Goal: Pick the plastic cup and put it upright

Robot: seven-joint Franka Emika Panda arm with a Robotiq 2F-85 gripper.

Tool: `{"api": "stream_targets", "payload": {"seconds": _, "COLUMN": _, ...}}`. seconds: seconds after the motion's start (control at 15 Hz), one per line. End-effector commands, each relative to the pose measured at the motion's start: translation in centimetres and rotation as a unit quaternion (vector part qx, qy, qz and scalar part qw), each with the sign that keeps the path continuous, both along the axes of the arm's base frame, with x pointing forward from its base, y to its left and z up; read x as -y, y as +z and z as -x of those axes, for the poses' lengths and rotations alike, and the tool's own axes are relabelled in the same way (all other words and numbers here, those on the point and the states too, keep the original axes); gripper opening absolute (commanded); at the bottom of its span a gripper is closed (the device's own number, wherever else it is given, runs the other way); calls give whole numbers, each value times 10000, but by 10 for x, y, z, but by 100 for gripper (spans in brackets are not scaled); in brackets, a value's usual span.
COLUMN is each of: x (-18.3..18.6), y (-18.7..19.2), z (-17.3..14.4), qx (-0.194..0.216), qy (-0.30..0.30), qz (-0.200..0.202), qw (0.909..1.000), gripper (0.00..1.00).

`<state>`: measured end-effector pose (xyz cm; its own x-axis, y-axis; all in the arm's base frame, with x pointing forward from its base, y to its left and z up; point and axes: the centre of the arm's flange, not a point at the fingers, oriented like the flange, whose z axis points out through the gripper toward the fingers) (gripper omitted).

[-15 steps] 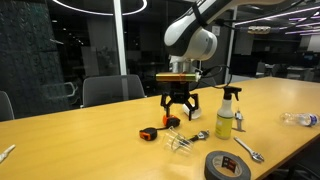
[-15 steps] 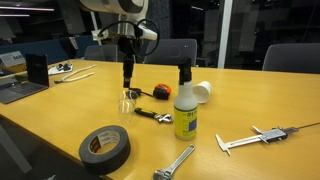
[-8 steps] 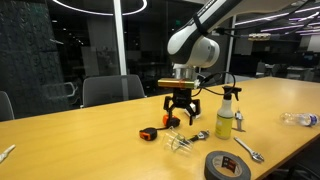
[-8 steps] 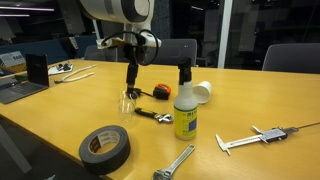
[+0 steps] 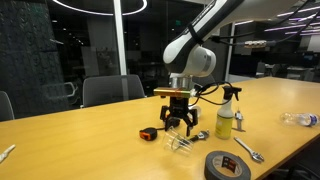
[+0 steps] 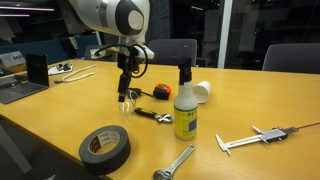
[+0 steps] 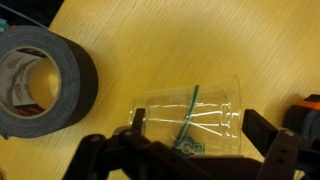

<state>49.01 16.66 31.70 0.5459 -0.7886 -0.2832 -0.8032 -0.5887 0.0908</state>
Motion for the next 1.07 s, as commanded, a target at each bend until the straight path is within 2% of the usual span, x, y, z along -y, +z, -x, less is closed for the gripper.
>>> {"api": "stream_targets", "payload": {"seconds": 0.0, "x": -8, "y": -6, "z": -1, "qx": -53, "qy": -42, "qz": -52, "qw": 10000, "gripper": 100}}
{"api": "stream_targets", "payload": {"seconds": 0.13, "x": -9, "y": -11, "z": 0, "qx": -93, "qy": 76, "qz": -70, "qw": 9999, "gripper": 97}}
{"api": "stream_targets", "payload": {"seconds": 0.2, "x": -9, "y": -13, "z": 1, "qx": -102, "qy": 162, "qz": -71, "qw": 9998, "gripper": 74}}
{"api": "stream_targets", "payload": {"seconds": 0.33, "x": -10, "y": -16, "z": 2, "qx": -86, "qy": 356, "qz": -63, "qw": 9993, "gripper": 69}}
{"api": "stream_targets", "payload": {"seconds": 0.47, "x": -10, "y": -17, "z": 3, "qx": -70, "qy": 483, "qz": -80, "qw": 9988, "gripper": 52}}
{"api": "stream_targets", "payload": {"seconds": 0.8, "x": -12, "y": -15, "z": 4, "qx": -16, "qy": 663, "qz": -107, "qw": 9977, "gripper": 16}}
{"api": "stream_targets", "payload": {"seconds": 1.0, "x": -4, "y": -10, "z": 2, "qx": 71, "qy": 685, "qz": -77, "qw": 9976, "gripper": 8}}
